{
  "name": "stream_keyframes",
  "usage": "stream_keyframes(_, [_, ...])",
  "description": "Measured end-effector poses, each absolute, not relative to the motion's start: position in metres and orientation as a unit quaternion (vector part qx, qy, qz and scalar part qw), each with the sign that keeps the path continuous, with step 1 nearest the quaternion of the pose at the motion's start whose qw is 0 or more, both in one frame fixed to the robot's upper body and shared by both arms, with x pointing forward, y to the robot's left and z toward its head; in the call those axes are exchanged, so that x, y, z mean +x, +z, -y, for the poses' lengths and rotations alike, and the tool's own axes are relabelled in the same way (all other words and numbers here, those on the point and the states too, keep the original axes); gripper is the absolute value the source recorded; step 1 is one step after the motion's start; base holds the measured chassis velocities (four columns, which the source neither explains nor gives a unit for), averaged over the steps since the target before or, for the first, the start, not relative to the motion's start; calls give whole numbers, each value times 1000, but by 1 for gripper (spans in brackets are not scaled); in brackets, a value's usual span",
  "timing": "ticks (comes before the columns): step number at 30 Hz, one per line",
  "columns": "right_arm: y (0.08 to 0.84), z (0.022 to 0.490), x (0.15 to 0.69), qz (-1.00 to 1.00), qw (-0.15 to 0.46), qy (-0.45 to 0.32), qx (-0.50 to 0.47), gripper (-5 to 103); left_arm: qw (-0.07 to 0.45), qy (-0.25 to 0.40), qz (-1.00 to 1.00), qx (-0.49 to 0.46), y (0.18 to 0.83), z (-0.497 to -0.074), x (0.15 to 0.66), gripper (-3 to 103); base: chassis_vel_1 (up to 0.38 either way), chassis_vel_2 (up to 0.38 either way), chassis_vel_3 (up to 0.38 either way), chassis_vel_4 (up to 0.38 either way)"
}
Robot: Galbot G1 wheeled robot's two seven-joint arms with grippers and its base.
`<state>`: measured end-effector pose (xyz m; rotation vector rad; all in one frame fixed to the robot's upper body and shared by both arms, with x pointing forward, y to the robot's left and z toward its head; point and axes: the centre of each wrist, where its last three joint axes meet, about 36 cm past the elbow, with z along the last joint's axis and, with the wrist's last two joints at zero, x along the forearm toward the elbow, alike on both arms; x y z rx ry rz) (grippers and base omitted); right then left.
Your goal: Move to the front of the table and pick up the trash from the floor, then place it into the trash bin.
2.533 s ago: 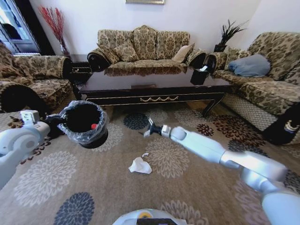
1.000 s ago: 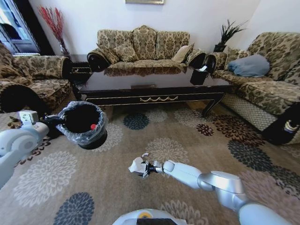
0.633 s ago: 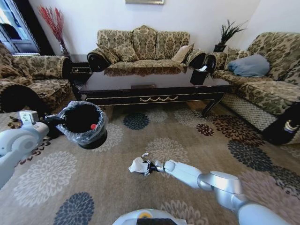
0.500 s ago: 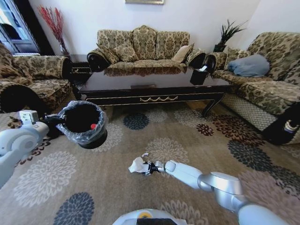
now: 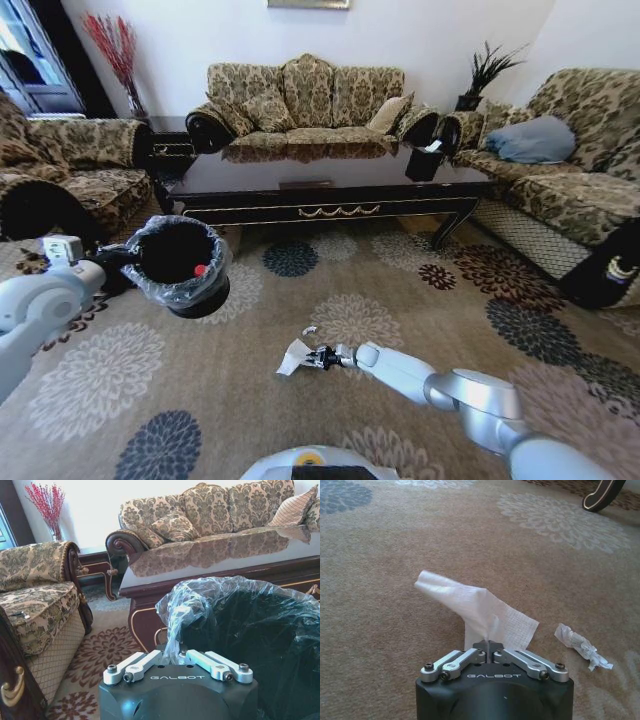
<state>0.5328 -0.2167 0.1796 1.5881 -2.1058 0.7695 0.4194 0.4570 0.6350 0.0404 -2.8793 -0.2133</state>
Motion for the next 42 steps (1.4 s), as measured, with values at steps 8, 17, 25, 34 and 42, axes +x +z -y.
stream_keyframes(8, [178,219,532,747,192,274,574,0,127,-73,989,14,634,-457,419,4,0,0,0,0])
stream_keyframes(17, [226,229,567,775,111,270,561,0,128,-74,989,13,633,-456,419,4,0,0,0,0])
stream_keyframes(25, [325,239,605,809,23,259,527,0,129,-77,989,5,629,-448,418,4,0,0,0,0])
stream_keyframes(34, [426,195,632,840,-89,223,487,0,139,-78,987,0,616,-439,416,4,0,0,0,0])
stream_keyframes(42, [466,159,648,847,-139,192,475,0,148,-81,986,-3,612,-434,413,4,0,0,0,0])
